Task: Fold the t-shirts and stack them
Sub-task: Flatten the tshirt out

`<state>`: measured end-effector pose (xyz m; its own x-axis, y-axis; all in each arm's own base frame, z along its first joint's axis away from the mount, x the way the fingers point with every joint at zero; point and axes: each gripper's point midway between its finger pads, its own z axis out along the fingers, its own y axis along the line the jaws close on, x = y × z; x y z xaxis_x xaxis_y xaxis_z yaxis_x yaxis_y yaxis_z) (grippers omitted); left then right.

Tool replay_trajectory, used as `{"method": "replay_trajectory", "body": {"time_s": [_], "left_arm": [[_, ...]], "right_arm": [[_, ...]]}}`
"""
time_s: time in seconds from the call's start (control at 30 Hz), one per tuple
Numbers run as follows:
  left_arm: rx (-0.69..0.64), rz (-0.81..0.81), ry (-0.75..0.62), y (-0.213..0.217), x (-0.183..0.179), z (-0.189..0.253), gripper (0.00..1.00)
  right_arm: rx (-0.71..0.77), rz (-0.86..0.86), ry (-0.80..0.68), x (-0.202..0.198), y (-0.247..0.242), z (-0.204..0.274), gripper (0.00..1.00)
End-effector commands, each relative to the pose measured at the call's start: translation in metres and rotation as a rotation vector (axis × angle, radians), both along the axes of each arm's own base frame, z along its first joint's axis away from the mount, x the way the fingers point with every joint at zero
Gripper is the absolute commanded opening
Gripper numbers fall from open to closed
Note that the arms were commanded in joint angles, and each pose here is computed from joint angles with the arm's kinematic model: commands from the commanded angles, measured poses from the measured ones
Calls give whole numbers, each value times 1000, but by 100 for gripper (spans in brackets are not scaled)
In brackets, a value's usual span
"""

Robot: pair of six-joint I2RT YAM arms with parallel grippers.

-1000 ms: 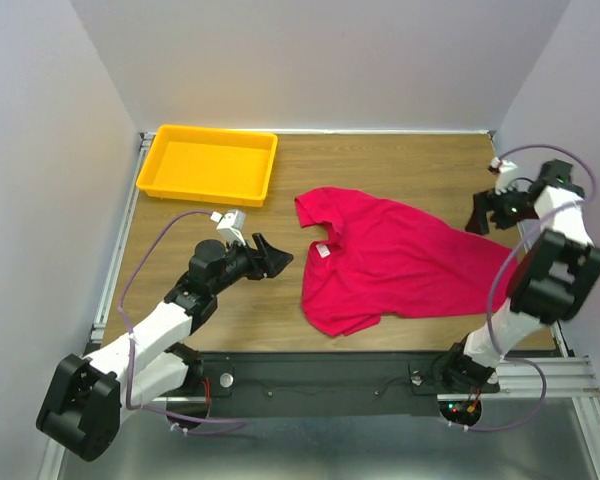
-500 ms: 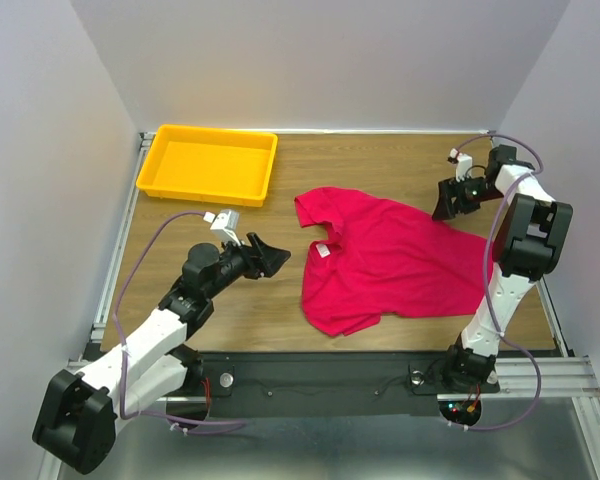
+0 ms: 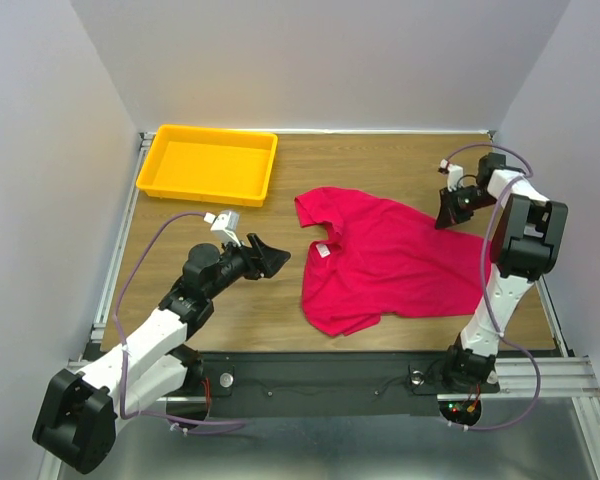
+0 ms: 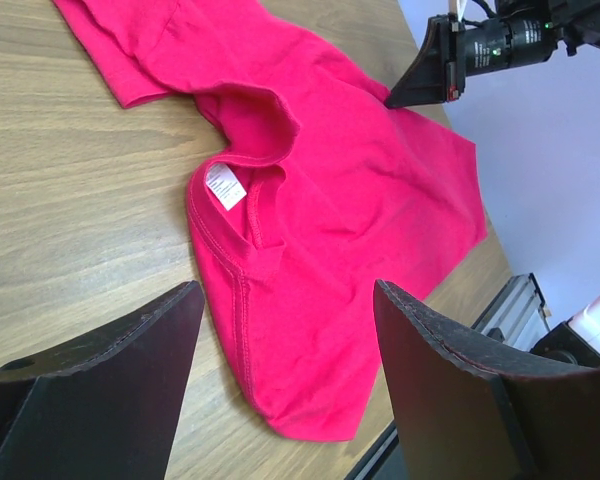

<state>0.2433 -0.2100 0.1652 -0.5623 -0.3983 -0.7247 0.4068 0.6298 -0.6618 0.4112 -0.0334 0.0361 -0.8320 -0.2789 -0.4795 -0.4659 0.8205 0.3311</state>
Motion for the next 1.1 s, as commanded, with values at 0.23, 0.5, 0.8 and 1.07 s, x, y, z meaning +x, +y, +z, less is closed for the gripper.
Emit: {"method": "replay_trajectory", "body": {"time_s": [0.23,0.5,0.8,1.07], "left_arm": [[-24,4,-54,0,0,14,80],[-12,2,-53,0,1,12,80],[5,16,-58,3,2,11,80],[3,21,-64,4,3,14,80]], "right_arm": [[-100,378,-262,-86,95,85,1],[-116,770,-108,-207,151,48,57],[-196,348,-400,-91,134,126,65],[-178,-34,-216,-13,80,73,65]]}}
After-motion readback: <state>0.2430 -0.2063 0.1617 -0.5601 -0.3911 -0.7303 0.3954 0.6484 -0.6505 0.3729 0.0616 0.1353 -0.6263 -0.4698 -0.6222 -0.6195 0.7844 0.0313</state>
